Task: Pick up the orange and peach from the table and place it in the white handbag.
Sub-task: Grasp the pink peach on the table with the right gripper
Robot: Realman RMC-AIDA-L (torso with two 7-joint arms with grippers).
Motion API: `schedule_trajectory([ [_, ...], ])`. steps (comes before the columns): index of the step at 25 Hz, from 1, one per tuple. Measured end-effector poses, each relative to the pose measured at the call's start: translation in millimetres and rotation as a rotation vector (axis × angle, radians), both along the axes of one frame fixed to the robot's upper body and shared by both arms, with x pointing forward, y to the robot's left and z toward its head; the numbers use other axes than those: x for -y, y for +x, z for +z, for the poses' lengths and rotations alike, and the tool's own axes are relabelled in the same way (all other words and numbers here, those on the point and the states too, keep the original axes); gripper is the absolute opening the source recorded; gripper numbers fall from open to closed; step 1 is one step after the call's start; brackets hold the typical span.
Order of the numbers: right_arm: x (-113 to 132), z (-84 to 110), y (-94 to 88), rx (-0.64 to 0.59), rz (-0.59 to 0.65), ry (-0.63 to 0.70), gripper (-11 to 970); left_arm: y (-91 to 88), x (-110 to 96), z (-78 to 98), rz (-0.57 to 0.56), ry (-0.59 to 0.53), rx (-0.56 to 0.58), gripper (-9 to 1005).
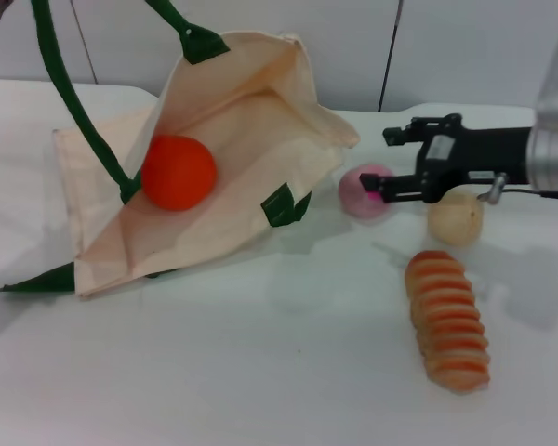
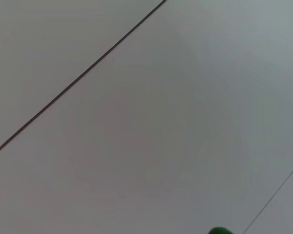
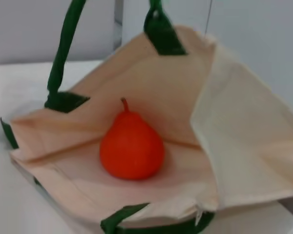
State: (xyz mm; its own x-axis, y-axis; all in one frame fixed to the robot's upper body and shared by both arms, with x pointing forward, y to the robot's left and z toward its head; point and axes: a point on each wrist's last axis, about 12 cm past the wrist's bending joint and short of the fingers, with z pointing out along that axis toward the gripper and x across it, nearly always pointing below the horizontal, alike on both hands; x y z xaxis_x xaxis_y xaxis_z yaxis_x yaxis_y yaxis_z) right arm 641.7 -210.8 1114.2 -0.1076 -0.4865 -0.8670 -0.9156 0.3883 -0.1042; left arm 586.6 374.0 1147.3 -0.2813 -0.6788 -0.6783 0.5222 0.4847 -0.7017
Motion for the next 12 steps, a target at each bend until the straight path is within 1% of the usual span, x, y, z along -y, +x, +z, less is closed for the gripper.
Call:
schedule_trajectory([
  [7,-26,-11.8,7.1,-0.001,0.002,-0.100,776,0.4,0,0.5,0.000,0.000,0.002,129],
  [12,-34,-15.3,14.8,0.016,-0.048,-0.151,776,1.1,2,0.2,-0.006,0.001,0.001,129],
])
